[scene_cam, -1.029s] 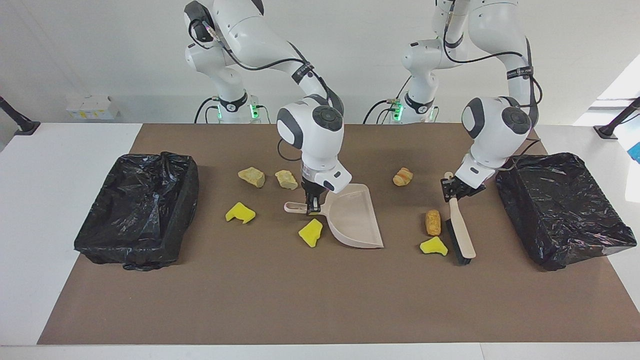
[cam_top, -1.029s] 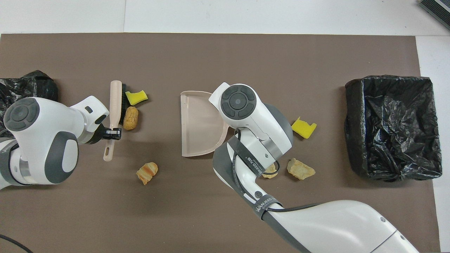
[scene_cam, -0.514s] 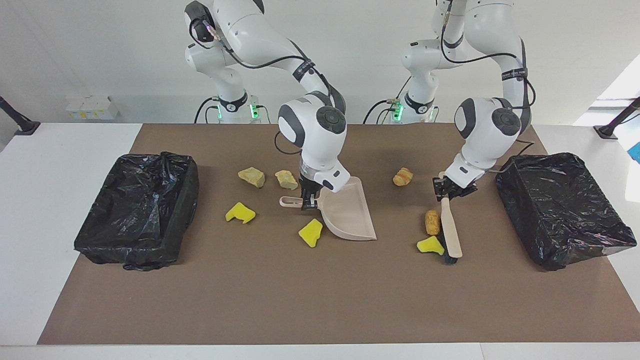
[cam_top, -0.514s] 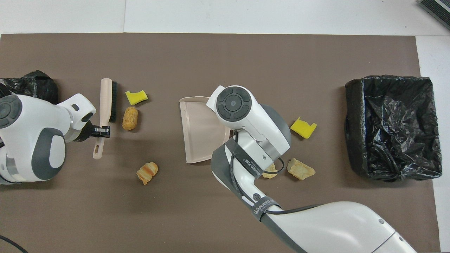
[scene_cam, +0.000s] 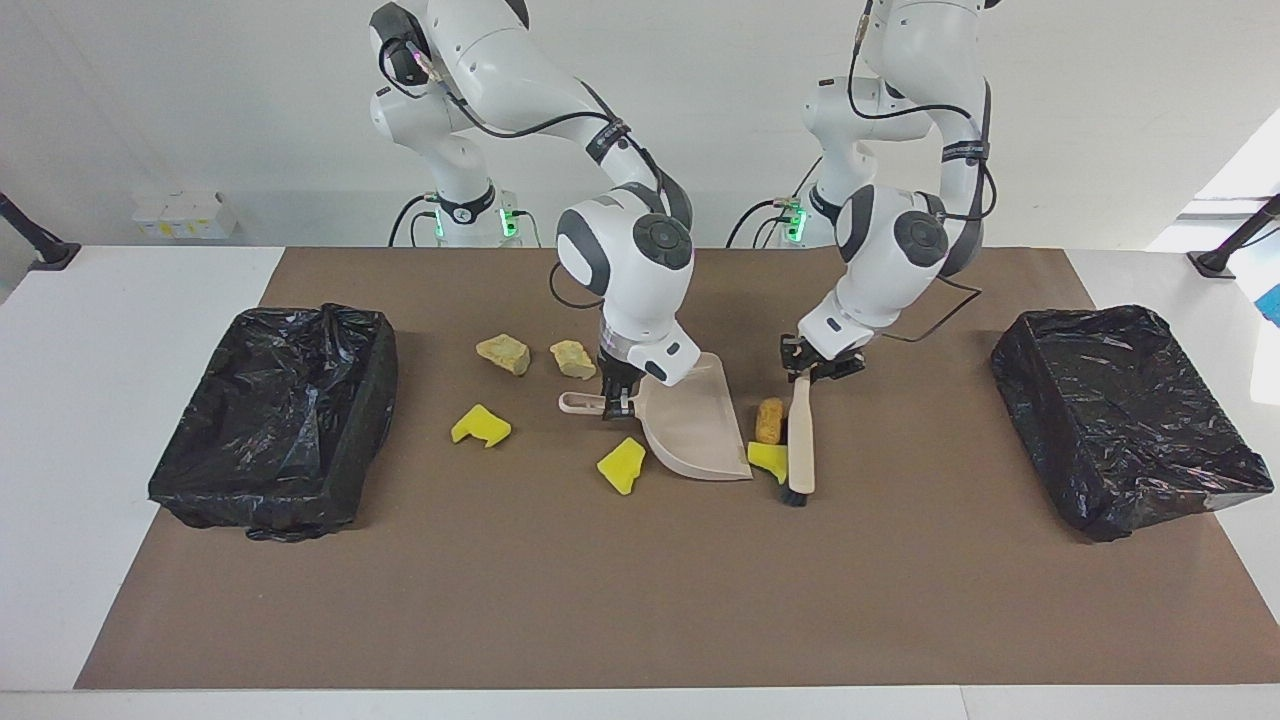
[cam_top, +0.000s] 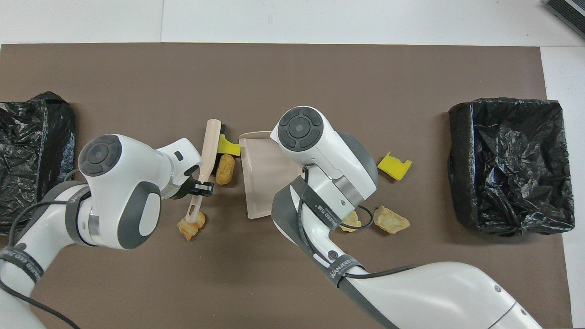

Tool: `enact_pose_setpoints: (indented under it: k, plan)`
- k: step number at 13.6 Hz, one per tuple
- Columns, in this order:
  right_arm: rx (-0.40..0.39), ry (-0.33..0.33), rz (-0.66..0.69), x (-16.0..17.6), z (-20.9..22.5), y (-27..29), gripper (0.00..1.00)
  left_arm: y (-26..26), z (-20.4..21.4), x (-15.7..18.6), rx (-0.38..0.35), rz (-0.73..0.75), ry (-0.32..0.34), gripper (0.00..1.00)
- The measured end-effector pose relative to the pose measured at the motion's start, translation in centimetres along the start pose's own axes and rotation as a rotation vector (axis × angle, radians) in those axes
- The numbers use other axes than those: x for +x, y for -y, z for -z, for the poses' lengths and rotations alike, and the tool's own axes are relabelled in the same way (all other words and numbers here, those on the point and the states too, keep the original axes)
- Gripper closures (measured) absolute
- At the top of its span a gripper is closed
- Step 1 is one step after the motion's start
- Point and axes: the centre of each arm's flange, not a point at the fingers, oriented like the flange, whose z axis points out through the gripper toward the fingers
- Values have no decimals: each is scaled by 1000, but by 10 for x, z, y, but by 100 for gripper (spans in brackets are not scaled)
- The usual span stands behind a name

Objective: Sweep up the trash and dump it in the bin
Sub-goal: 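Sweep crumbs and sponge into the dustpan with the left gripper's brush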

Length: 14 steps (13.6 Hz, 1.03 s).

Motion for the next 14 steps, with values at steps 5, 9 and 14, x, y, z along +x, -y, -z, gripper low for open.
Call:
enact_pose_setpoints:
  k: [5,9,14]
  plan:
    - [-4,-4,-1,0,-2,-2,69,-72,-3,-25,-110,194,24,74]
    - [-7,-5,-1,0,-1,-2,69,-90,18,-32,-144,462,9,74]
    - [-20,-14,1,3,0,-3,69,-68,74,-68,52,657,50,74]
